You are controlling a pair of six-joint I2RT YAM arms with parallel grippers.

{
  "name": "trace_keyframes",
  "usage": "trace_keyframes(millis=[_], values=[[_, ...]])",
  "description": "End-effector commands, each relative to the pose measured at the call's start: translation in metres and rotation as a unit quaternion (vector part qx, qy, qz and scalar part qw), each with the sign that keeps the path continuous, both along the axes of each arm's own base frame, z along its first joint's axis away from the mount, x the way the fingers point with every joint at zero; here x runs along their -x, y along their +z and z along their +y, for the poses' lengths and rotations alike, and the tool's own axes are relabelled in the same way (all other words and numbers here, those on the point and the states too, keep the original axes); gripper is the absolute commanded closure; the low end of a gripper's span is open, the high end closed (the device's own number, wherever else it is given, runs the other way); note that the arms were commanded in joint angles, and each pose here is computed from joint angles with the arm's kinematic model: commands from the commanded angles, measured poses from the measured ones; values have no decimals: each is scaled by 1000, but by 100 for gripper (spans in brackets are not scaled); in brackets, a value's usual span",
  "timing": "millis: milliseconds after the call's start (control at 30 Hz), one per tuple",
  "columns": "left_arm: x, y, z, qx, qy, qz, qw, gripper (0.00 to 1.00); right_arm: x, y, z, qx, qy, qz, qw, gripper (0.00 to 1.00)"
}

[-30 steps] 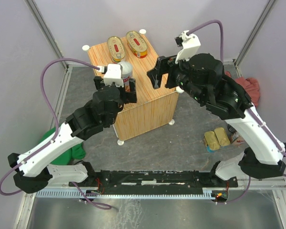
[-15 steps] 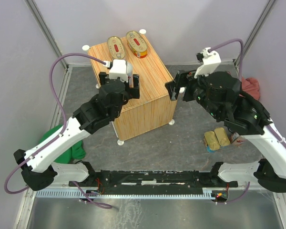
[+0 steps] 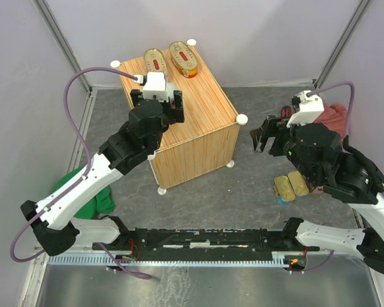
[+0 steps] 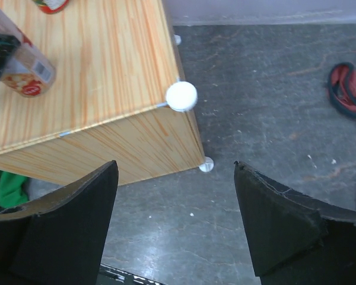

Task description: Place and organize the canned foods onto the counter

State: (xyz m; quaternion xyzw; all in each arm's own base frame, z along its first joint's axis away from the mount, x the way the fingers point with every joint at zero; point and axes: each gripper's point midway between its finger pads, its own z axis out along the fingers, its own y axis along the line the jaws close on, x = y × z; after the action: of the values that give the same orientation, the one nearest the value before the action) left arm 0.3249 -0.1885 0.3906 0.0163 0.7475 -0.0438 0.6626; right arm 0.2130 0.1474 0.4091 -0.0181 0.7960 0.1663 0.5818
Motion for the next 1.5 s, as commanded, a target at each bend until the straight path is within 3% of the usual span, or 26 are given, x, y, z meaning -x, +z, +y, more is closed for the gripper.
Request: trace_keyframes(millis=[0, 333, 667, 1467], values=[[-12, 14, -5, 1, -8, -30, 1000, 11, 4, -6, -32, 2, -56, -3, 998, 14], [-30, 11, -6, 1, -13, -29, 1000, 26, 14, -34, -62, 16, -96, 6, 995, 19], [-51, 10, 8, 2, -1, -29, 1000, 33, 14, -51, -71, 40, -120, 14, 992, 23], [-111, 15, 43, 0, 31, -36, 999, 36, -9, -75, -72, 72, -147, 46, 985, 24]])
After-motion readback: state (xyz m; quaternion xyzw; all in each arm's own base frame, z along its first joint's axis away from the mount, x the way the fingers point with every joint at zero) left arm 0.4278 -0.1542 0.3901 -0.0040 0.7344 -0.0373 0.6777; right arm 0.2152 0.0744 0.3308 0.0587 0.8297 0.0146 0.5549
